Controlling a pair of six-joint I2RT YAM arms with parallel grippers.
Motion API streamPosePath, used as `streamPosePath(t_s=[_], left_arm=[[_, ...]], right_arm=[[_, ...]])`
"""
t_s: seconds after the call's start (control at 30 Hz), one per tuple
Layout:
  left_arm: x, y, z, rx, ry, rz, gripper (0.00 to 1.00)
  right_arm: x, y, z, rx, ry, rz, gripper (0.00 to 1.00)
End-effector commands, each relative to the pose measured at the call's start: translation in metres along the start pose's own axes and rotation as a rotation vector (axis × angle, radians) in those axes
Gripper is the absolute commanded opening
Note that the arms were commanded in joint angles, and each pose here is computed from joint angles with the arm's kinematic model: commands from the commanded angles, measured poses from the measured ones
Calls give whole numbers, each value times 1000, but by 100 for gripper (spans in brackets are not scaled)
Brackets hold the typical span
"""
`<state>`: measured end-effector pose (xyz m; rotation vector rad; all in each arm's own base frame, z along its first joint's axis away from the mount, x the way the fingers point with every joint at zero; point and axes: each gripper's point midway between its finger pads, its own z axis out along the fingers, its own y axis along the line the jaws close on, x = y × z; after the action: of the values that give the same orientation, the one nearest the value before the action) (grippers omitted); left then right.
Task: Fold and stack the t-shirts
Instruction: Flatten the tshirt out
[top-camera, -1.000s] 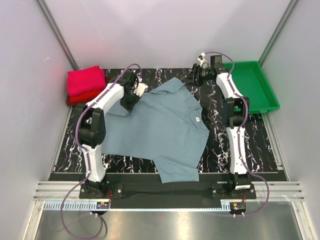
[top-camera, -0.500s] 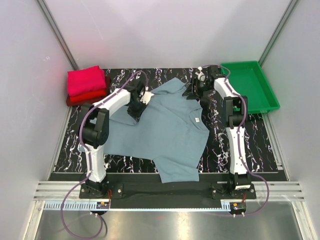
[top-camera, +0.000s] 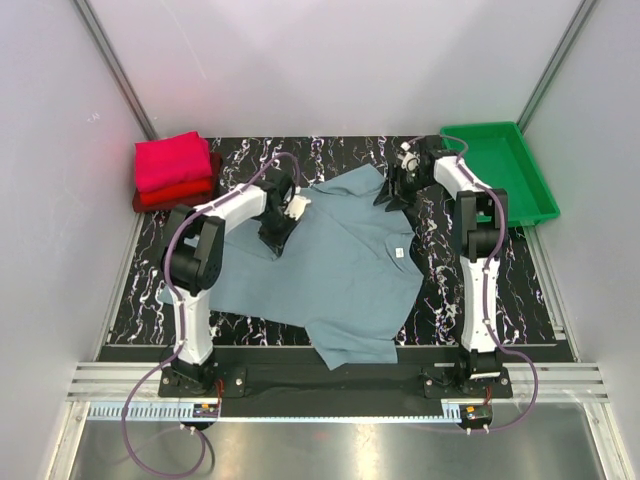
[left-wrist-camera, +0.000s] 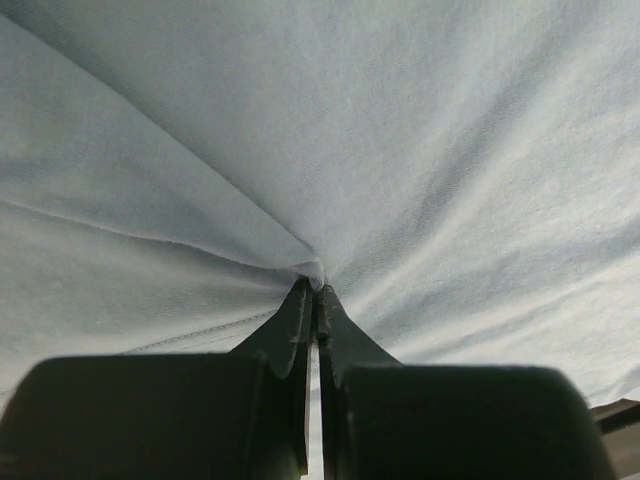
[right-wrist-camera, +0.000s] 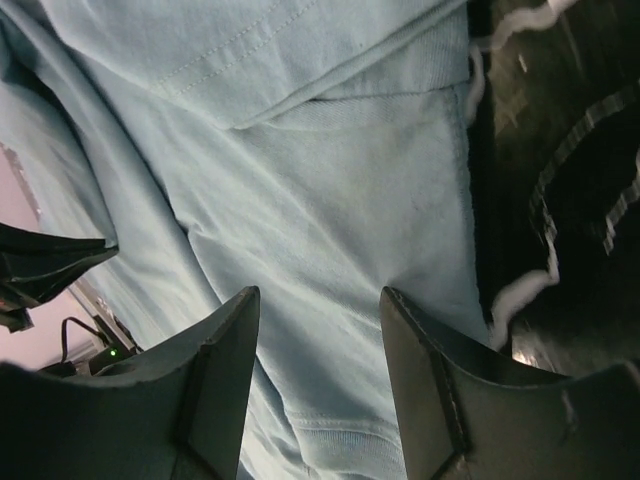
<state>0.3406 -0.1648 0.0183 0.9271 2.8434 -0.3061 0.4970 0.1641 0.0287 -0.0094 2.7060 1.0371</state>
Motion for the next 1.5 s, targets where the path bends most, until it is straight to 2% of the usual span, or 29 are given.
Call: streamPosePath(t_s=[0.0,0.17,0.47,0.63,0.77,1.13,1.27,1.3,1.37,1.47], left_arm=[[10,-25,-4,67,2,-16,0],[23,-44,-4,92,7,-5,0],[12,-48,-14,76,-28,23,0],[12,-49,-12,81,-23,19,0],[12,-48,-13,72,-19,20,0],[15,-45,-14,51,-13,27,0],[15,-44,-13,45,-8,28,0],[15,-44,-13,45,-6,29,0],[15,-44,-13,42,-6,32,0],[14,-44,-13,39,-5,32,0]], right_arm=[[8,-15,-30,121,-8,-3,59],[23,-17,-43,145,2,12,59],[-61,7,-78,123,-234,-97,57],[-83,-4,-67,128,-262,-107,57],[-84,-18,-49,127,-245,-91,56],[-95,-30,-37,129,-261,-87,54],[-97,-33,-32,125,-263,-84,50],[-96,-34,-31,124,-260,-80,43],[-95,-34,-30,122,-258,-75,37],[-95,-34,-30,123,-257,-77,35]])
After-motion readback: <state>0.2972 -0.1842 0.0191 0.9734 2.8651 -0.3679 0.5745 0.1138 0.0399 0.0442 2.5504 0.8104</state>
